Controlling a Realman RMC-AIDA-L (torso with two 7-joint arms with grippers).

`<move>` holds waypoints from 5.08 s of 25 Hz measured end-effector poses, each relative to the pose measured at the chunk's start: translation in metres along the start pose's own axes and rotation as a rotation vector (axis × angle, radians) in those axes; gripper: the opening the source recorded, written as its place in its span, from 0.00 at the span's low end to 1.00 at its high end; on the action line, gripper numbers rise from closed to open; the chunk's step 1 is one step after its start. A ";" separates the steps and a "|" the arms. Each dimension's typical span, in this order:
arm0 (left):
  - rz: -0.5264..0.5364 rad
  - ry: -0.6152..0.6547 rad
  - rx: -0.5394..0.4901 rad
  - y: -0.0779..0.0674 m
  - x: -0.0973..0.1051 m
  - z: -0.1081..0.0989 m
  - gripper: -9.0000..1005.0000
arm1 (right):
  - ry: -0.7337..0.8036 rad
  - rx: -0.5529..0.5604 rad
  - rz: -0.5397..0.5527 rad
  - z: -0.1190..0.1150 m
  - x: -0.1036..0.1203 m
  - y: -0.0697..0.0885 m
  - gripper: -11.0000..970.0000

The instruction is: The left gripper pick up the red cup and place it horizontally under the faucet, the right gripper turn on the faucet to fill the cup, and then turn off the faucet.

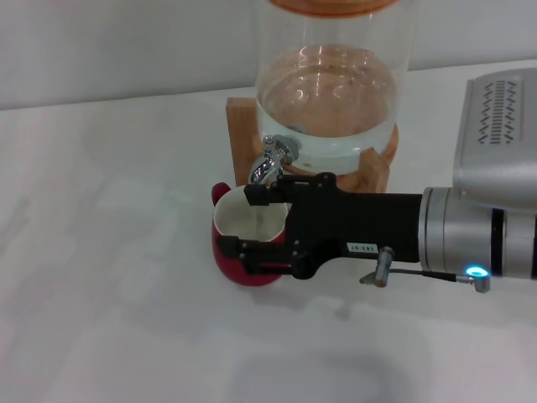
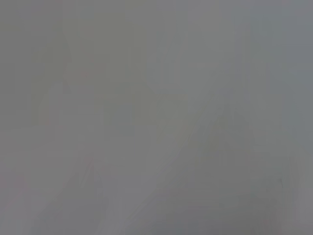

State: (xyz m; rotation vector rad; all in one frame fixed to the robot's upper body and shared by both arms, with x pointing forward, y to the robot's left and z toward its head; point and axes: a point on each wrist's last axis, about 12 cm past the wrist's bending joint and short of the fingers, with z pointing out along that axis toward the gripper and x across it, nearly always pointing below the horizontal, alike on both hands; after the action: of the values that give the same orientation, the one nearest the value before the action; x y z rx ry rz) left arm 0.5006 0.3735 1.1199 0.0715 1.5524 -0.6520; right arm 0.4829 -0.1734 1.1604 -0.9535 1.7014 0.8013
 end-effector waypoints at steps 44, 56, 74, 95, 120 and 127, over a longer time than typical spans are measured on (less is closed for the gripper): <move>0.014 0.000 0.002 0.000 -0.001 0.005 0.86 | 0.002 0.099 -0.004 0.004 0.002 -0.004 0.75; 0.012 0.004 0.010 -0.001 -0.001 0.006 0.86 | 0.007 0.135 0.016 -0.006 0.008 -0.010 0.75; 0.004 0.009 0.012 -0.002 0.001 0.003 0.86 | 0.006 0.156 0.017 -0.012 0.008 -0.013 0.75; 0.003 0.017 0.015 -0.002 0.003 0.005 0.86 | 0.002 0.111 0.002 -0.023 0.004 -0.002 0.75; 0.010 0.032 0.005 0.000 0.005 0.003 0.86 | -0.009 0.421 0.073 -0.128 0.008 -0.042 0.75; 0.018 0.061 0.017 -0.001 0.009 -0.003 0.85 | -0.090 0.548 0.128 -0.177 0.022 -0.068 0.75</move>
State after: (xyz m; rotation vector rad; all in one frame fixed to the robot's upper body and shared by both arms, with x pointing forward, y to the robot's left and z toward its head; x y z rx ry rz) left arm 0.4962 0.3709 1.1120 0.1197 1.6033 -0.6540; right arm 0.4616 -0.3614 1.1860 -0.4305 1.7820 0.4098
